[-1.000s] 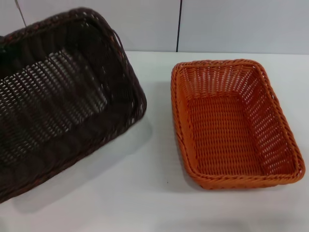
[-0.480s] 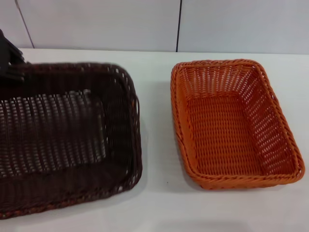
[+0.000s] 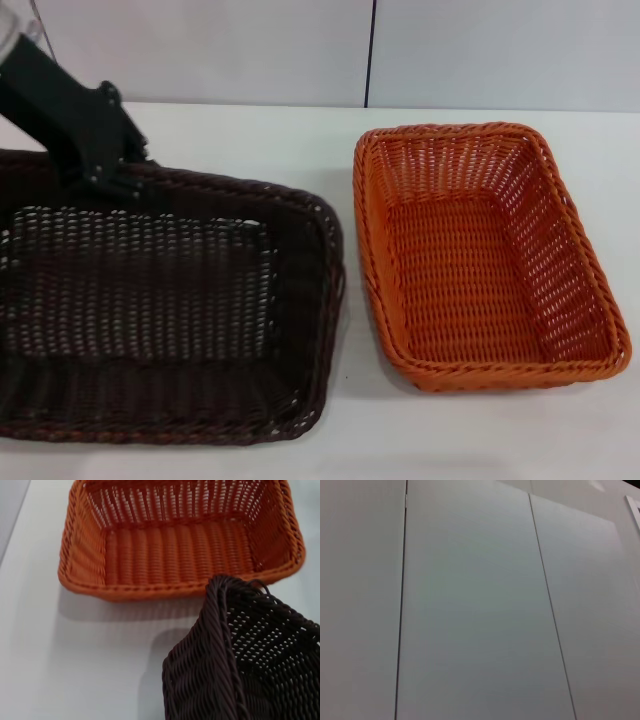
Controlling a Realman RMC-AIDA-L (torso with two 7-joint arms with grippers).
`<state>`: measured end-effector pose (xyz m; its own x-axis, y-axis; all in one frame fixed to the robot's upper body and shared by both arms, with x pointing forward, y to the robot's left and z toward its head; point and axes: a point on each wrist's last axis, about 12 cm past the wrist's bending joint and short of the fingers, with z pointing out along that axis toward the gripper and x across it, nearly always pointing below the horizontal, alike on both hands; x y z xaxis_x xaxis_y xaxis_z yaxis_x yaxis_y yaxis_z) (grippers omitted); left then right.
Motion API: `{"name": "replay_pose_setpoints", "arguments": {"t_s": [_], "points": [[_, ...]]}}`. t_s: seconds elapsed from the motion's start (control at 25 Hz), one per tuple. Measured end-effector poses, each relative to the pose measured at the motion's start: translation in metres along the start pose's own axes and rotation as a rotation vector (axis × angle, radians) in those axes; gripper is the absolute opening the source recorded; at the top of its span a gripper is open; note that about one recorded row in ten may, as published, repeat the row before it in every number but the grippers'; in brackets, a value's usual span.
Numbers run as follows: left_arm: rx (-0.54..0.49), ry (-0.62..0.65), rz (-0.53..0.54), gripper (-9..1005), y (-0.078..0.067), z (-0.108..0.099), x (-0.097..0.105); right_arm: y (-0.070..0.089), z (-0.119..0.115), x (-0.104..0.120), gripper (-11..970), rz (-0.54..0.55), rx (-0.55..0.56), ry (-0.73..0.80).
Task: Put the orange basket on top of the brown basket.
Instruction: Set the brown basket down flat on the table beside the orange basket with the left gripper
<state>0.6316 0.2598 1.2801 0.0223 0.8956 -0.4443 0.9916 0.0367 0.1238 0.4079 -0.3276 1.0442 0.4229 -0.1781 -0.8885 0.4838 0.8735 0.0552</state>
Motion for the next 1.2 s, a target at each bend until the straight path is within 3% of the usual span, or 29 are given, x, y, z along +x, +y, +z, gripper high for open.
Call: {"name": "replay_pose_setpoints", "arguments": {"t_s": [0.36, 0.76, 1.2], "points": [[-0.036, -0.017, 0.007, 199, 0.008, 0.019, -0.001, 0.0, -0.001, -0.002, 734, 0.002, -0.002, -0.012], [-0.082, -0.014, 0.034, 199, 0.004, 0.037, 0.002, 0.0, -0.002, -0.003, 734, 0.001, -0.008, -0.026], [-0.113, 0.041, 0.035, 192, 0.006, 0.044, 0.006, 0.0, -0.007, -0.008, 734, 0.004, -0.021, -0.052]]}}
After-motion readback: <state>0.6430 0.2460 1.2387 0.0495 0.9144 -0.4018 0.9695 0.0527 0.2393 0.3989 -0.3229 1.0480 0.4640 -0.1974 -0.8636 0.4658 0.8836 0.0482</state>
